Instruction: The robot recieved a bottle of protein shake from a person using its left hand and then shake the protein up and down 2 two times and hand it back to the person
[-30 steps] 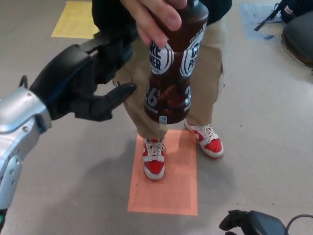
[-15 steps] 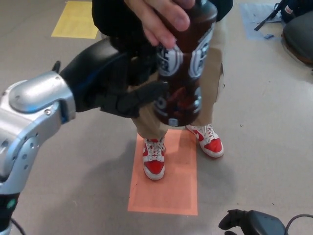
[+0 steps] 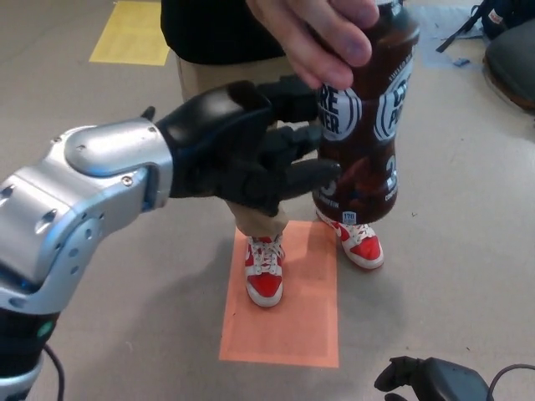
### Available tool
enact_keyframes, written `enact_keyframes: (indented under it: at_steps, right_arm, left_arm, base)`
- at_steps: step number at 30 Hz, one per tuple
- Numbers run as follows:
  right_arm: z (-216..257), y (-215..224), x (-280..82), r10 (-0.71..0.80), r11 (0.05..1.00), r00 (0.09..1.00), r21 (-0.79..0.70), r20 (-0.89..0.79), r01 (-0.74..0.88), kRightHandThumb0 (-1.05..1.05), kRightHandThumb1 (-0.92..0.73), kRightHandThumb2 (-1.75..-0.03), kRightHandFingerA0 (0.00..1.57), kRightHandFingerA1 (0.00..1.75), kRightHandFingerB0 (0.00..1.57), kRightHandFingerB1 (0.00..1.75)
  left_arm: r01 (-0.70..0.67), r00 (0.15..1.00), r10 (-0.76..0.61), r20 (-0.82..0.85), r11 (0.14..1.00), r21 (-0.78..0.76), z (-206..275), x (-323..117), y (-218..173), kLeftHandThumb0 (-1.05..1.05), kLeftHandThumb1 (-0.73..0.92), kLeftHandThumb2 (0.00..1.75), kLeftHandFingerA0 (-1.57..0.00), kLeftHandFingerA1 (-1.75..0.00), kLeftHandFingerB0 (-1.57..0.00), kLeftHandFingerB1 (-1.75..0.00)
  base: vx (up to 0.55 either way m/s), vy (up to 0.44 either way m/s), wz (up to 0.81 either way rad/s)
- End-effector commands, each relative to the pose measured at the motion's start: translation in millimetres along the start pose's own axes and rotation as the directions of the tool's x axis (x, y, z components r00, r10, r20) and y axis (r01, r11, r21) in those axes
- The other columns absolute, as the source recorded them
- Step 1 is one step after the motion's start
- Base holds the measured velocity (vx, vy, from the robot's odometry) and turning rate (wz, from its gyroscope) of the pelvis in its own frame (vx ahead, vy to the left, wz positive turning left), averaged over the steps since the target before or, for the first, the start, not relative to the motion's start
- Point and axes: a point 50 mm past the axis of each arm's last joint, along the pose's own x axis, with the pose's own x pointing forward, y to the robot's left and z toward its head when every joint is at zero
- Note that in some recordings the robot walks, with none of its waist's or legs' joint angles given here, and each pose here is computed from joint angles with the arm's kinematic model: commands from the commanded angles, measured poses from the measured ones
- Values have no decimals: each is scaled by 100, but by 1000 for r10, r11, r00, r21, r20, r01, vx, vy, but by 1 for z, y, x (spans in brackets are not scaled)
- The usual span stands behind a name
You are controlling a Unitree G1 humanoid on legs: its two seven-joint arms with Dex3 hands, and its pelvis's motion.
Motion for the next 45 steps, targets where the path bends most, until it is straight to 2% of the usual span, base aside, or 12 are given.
enact_keyframes:
  at_steps: [1,3,6,7,8,11,24,25,28,30,34,45]
  right_arm:
    - [-4,-7,2,-11,999,1000,-33,23,12,-40,-73,-78,99,84,82,51]
    - [-4,-7,2,-13,999,1000,-39,28,14,-40,-72,-78,99,86,82,51]
    - [-4,-7,2,-13,999,1000,-31,24,13,-40,-73,-75,98,81,83,49]
    - [-5,-7,2,-12,999,1000,-32,26,13,-41,-72,-76,98,79,82,50]
    - [-5,-7,2,-12,999,1000,-33,27,12,-40,-71,-77,99,79,82,50]
    - [-5,-6,2,-6,1000,1000,-30,18,6,-40,-73,-76,98,81,82,50]
    - [-2,-5,1,-20,999,999,-26,31,21,-39,-71,-78,99,83,83,52]
    - [-2,-5,1,-22,999,999,-27,31,23,-38,-70,-78,99,83,83,53]
    - [-2,-5,1,-24,999,999,-32,30,25,-38,-71,-77,99,81,83,52]
    - [-1,-7,3,-23,999,999,-36,34,24,-38,-71,-78,99,83,82,52]
    - [-1,-7,4,-23,999,999,-42,34,25,-37,-71,-79,99,83,82,52]
    - [-2,-7,4,-25,999,999,-45,28,26,-38,-70,-82,99,84,82,53]
  left_arm:
    - [45,969,-71,-236,992,-116,-12,14,-18,-82,59,58,0,0,0,0]
    - [26,969,-56,-242,991,-128,-13,16,-16,-84,48,83,0,0,0,0]
    - [-20,968,-15,-250,990,-139,-16,20,-11,-80,57,58,0,0,0,0]
    - [-39,967,3,-253,990,-138,-16,21,-10,-83,49,86,0,-3,0,0]
    - [-52,967,15,-254,989,-139,-16,22,-9,-82,58,58,0,0,0,0]
    - [-115,965,76,-253,983,-146,-20,26,-2,-84,48,83,0,0,0,0]
    - [-323,932,282,-227,930,-173,-28,36,17,-79,58,58,0,-1,0,0]
    - [-357,926,327,-189,920,-160,-29,36,18,-69,49,85,0,-22,0,-14]
    - [-448,893,442,-83,890,-89,-31,36,16,-62,55,81,-29,-50,-7,-34]
    - [-540,838,539,79,842,-15,-33,34,13,-20,88,69,-123,-62,-46,-37]
    - [-577,809,570,145,817,5,-34,33,11,-18,86,64,-119,-109,-86,-60]
    - [-556,828,545,130,829,62,-50,26,9,-23,82,74,-100,-150,-74,-115]
  base:
    - [0,0,0]
    - [0,0,0]
    - [0,0,0]
    - [0,0,0]
    - [0,0,0]
    - [0,0,0]
    - [0,0,0]
    - [0,0,0]
    - [0,0,0]
    - [0,0,0]
    - [0,0,0]
    - [0,0,0]
